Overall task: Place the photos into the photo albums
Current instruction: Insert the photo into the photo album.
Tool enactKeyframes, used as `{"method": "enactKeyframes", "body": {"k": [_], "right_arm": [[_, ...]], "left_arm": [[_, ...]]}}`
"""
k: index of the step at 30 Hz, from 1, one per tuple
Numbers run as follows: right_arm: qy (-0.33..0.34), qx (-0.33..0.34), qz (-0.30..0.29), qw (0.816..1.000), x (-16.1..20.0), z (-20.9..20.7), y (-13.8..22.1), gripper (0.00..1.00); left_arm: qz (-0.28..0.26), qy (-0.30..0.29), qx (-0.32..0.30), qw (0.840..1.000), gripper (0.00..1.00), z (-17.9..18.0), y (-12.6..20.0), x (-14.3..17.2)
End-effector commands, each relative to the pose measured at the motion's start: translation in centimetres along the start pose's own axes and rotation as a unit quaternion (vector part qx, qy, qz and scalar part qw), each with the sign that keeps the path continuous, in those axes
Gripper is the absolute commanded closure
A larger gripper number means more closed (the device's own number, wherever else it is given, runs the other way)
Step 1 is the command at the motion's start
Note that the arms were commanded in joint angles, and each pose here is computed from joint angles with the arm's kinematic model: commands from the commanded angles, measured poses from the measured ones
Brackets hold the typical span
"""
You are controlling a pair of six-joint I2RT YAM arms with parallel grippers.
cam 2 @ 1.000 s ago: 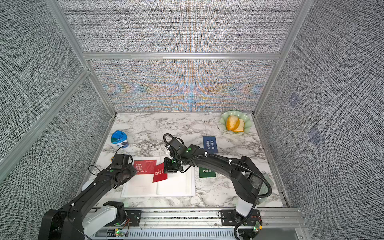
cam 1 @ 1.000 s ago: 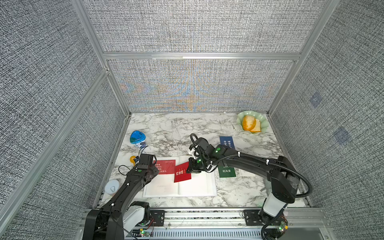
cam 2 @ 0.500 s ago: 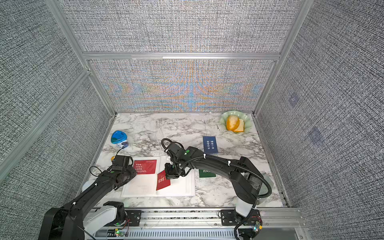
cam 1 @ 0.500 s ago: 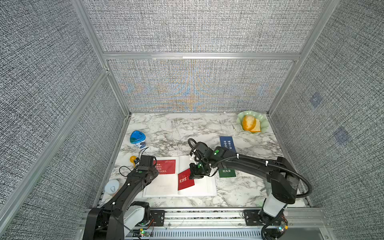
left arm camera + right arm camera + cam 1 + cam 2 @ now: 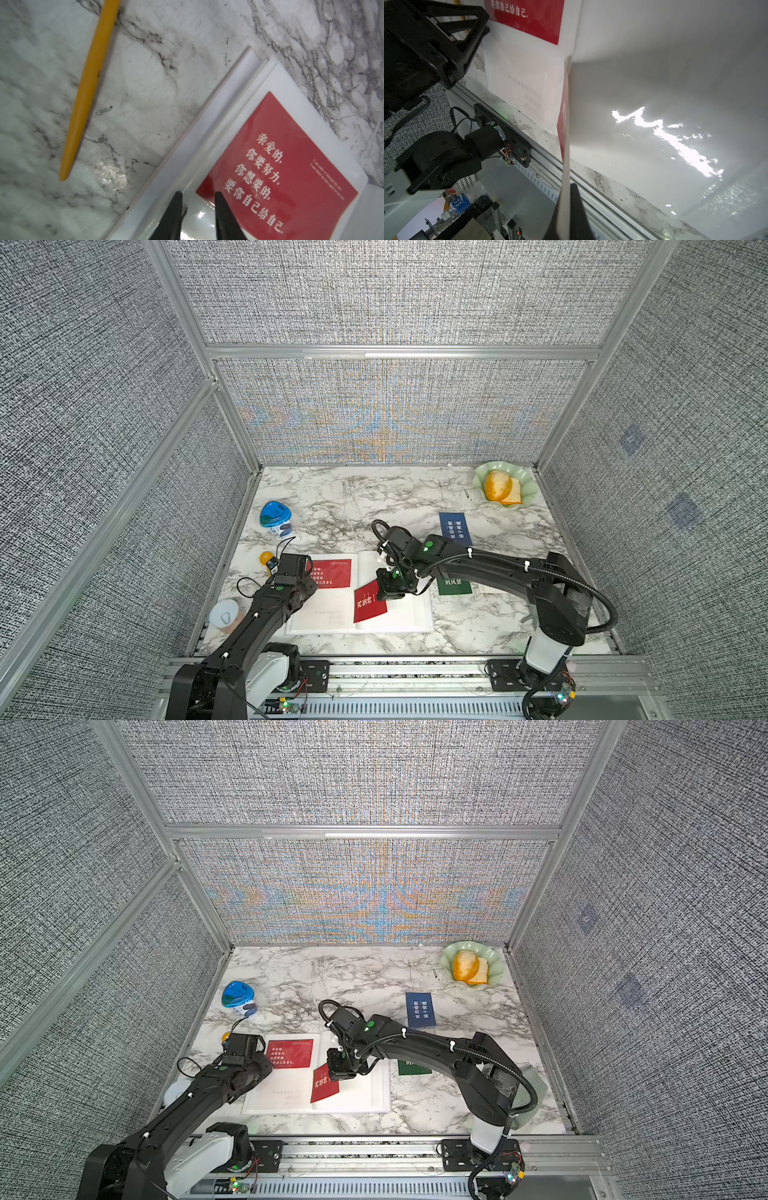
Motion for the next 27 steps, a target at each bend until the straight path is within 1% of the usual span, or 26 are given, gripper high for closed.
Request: {"method": "enactKeyframes", "body": {"k": [1,13,27], "right_arm": [[-0.012,0.008,-0.005,1.000,0.1,-0.2,0.0,1.00],[-0.037,0.012,-0.023,0.999,0.3,-1.0,-0.5,1.00],[-0.040,0.004,-0.004,0.999,0.0,-1.0,-1.9,1.00]], "left_arm": [[0.000,0.001,-0.003,1.000,0.70,0.2,0.1,0.1],[-0.005,0.000,0.010,1.000,0.70,0.0,0.2,0.1],[-0.005,0.000,0.014,1.000,0.70,0.0,0.2,0.1]]}}
Point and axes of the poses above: each gripper's point midway between its finger pads, its own y axis back along the fingers, its own z axis along the line the jaws close on, x = y × z, the point moved 7 cm from there along y, back along the fingers, and after that the axes turned 5 degrees about -y, right-handed, at the moved point
